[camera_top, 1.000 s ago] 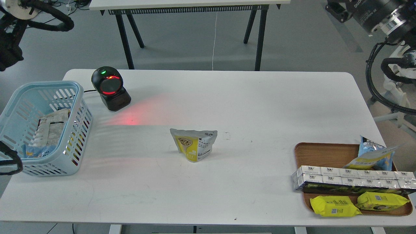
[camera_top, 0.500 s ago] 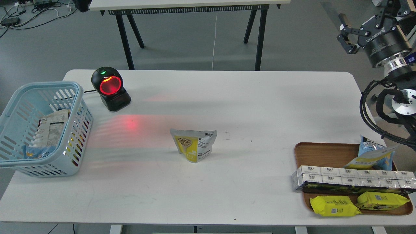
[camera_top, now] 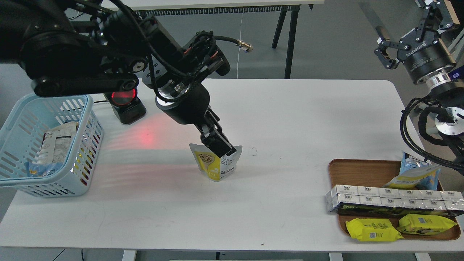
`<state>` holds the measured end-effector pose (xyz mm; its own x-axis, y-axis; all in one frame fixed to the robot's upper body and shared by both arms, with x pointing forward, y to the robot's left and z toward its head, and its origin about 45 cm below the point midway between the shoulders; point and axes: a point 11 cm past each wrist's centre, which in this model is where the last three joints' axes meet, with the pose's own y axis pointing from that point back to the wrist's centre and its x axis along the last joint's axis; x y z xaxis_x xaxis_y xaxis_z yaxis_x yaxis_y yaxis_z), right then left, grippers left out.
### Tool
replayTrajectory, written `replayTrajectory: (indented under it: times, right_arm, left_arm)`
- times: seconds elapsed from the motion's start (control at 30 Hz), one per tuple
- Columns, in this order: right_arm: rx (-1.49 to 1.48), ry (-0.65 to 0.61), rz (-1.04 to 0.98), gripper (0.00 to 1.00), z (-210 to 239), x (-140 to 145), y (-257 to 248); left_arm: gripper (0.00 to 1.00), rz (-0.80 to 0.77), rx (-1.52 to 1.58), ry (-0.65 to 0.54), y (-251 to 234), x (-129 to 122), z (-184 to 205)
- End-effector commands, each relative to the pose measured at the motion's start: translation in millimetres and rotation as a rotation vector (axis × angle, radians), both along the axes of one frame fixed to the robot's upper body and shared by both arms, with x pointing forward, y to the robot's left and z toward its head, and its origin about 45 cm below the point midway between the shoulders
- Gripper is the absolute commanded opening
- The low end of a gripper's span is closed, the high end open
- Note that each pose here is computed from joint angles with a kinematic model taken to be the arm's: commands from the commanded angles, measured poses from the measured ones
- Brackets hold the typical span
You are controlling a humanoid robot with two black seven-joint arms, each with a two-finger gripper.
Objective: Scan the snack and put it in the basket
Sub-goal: 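Reach the left gripper to the packet and grasp it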
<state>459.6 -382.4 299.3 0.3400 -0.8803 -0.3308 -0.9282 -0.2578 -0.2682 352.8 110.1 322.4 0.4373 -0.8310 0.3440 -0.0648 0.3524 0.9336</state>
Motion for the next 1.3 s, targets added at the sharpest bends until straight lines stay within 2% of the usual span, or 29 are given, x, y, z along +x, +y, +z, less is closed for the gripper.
replayTrajectory:
  times: [0.0,0.23,0.37,0.5,0.63,0.67,0.73,0.77,0.83,1.03,1.27]
  right_arm:
    - [0.0,0.003,0.001,1.0,-1.6,-0.7,0.0]
    - [0.0,0.019,-0.011,1.0,-9.1,-5.5,-6.0]
    - [-0.004,0.021,-0.015,1.0,-9.6,-6.4,-8.4]
    - [-0.005,0.024,-0.017,1.0,-10.7,-7.2,-9.5]
    - [-0.005,0.03,-0.018,1.0,-13.5,-8.4,-10.2]
    - [-0.005,0.031,-0.018,1.0,-14.2,-8.7,-10.4]
    - [-0.004,0.031,-0.017,1.0,-14.1,-8.7,-9.9]
    - [-0.004,0.031,-0.017,1.0,-14.1,-8.7,-9.9]
    - [-0.003,0.029,-0.013,1.0,-13.6,-8.7,-8.5]
    - [0.0,0.027,-0.003,1.0,-12.7,-9.0,-5.6]
    - [-0.003,0.027,-0.003,1.0,-12.3,-10.1,-6.8]
  left_arm:
    - [0.99,0.013,0.052,0.012,5.3,6.3,-22.5]
    - [0.99,0.056,0.058,0.055,9.6,14.2,-63.4]
    - [0.9,0.058,0.038,0.07,13.0,11.8,-83.6]
    - [0.62,0.02,0.01,0.011,19.0,15.1,-92.6]
    - [0.46,0.0,0.016,-0.007,25.0,14.3,-99.4]
    - [0.39,0.001,0.014,-0.006,25.0,14.1,-100.0]
    - [0.13,-0.002,0.004,-0.008,24.5,13.5,-101.8]
    - [0.07,-0.008,-0.013,-0.018,22.5,14.4,-100.6]
    - [0.01,-0.011,-0.023,-0.024,22.3,14.8,-101.0]
    - [0.0,0.03,-0.053,-0.009,22.7,14.1,-99.7]
    - [0.0,0.042,-0.076,-0.044,28.9,21.5,-90.9]
